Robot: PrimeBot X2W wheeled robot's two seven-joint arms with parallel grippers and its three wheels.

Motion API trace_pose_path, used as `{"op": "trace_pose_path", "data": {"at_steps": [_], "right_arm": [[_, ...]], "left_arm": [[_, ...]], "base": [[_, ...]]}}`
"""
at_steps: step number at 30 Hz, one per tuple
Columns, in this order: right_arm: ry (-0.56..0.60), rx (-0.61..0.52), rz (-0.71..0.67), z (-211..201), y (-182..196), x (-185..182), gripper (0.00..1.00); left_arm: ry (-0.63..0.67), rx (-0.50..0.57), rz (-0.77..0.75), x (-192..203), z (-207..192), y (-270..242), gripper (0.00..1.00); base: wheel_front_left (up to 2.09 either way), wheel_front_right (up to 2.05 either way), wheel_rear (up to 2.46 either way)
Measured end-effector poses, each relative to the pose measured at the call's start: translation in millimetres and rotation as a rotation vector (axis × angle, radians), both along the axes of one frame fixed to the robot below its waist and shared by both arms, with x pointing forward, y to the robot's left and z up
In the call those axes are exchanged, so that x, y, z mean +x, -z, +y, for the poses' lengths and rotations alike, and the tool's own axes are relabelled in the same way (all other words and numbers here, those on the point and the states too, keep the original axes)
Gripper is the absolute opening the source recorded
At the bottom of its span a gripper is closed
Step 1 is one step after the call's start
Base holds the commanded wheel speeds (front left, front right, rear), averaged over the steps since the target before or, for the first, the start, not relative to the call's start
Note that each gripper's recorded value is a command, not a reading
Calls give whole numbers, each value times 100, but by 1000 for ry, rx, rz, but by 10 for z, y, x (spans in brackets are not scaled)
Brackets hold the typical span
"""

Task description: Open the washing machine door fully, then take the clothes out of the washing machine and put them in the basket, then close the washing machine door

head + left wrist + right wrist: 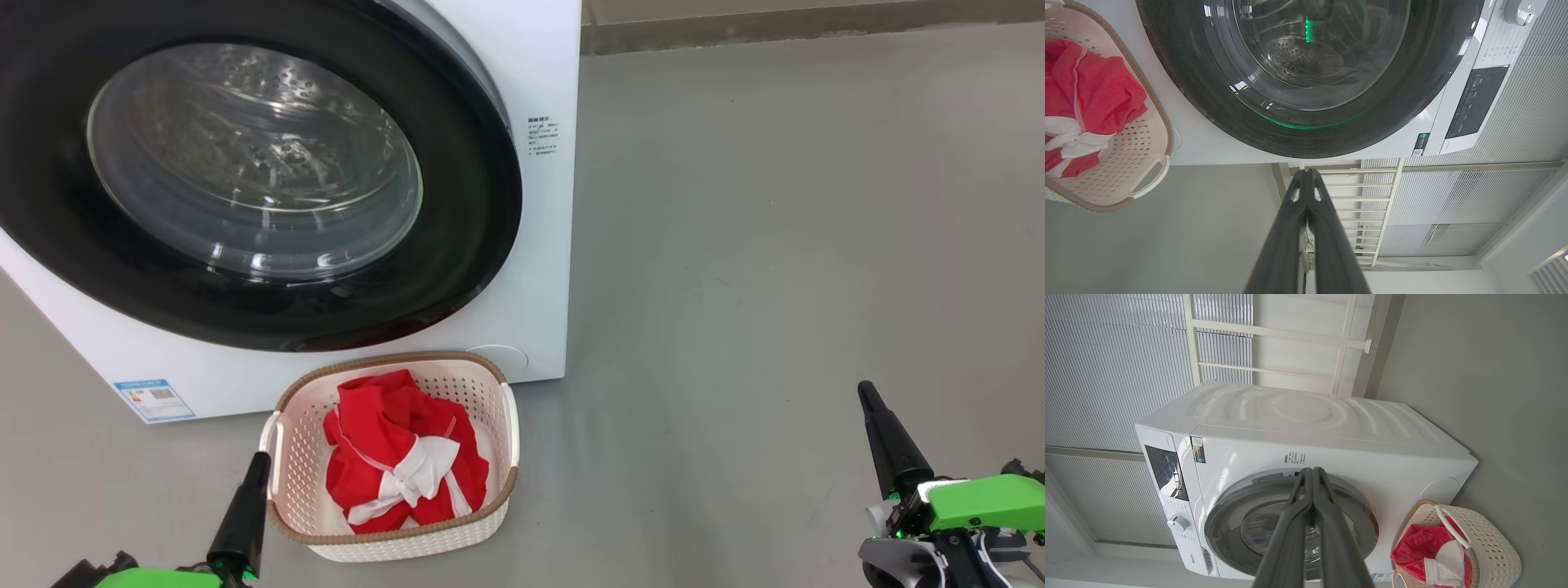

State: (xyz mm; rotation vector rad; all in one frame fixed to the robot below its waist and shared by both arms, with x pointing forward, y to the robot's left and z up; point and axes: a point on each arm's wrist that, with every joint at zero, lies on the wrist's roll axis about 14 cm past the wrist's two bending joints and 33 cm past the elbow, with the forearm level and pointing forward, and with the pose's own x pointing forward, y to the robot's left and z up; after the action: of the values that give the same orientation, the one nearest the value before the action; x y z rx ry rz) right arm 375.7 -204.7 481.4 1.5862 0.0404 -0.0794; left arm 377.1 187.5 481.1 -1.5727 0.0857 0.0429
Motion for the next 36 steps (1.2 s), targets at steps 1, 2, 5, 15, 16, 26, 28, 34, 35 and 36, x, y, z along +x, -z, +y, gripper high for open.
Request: {"op": "trace_pose_path", "data": {"at_steps": [1, 2, 5, 15, 16, 26, 28, 34, 35, 36], "right_arm": [[0, 0, 0, 0, 0, 0, 0], [0, 0, 0, 0, 0, 0, 0], [0, 0, 0, -1, 0, 0, 0], [1, 0, 0, -1, 0, 0, 0], [1, 1, 0, -1, 0, 0, 0], [1, 1, 0, -2, 0, 0, 0], [1, 1, 0, -3, 0, 0, 0], [1, 1, 0, -3, 0, 0, 0], [2, 1, 0, -3, 0, 0, 0], [1, 1, 0, -3, 0, 0, 0]], "left_arm": [[0, 0, 0, 0, 0, 0, 0], [0, 0, 0, 0, 0, 0, 0], [0, 0, 0, 0, 0, 0, 0], [0, 0, 0, 0, 0, 0, 0], [0, 0, 0, 0, 0, 0, 0], [-1, -1, 0, 0, 1, 0, 0], [-1, -1, 0, 0, 1, 0, 0], [-1, -1, 0, 0, 1, 0, 0], [-1, -1, 0, 0, 1, 0, 0], [-1, -1, 0, 0, 1, 0, 0]], "base": [[0, 0, 0], [0, 0, 0], [0, 0, 0], [0, 0, 0], [0, 0, 0], [0, 0, 0], [0, 0, 0], [0, 0, 0], [0, 0, 0], [0, 0, 0]]}}
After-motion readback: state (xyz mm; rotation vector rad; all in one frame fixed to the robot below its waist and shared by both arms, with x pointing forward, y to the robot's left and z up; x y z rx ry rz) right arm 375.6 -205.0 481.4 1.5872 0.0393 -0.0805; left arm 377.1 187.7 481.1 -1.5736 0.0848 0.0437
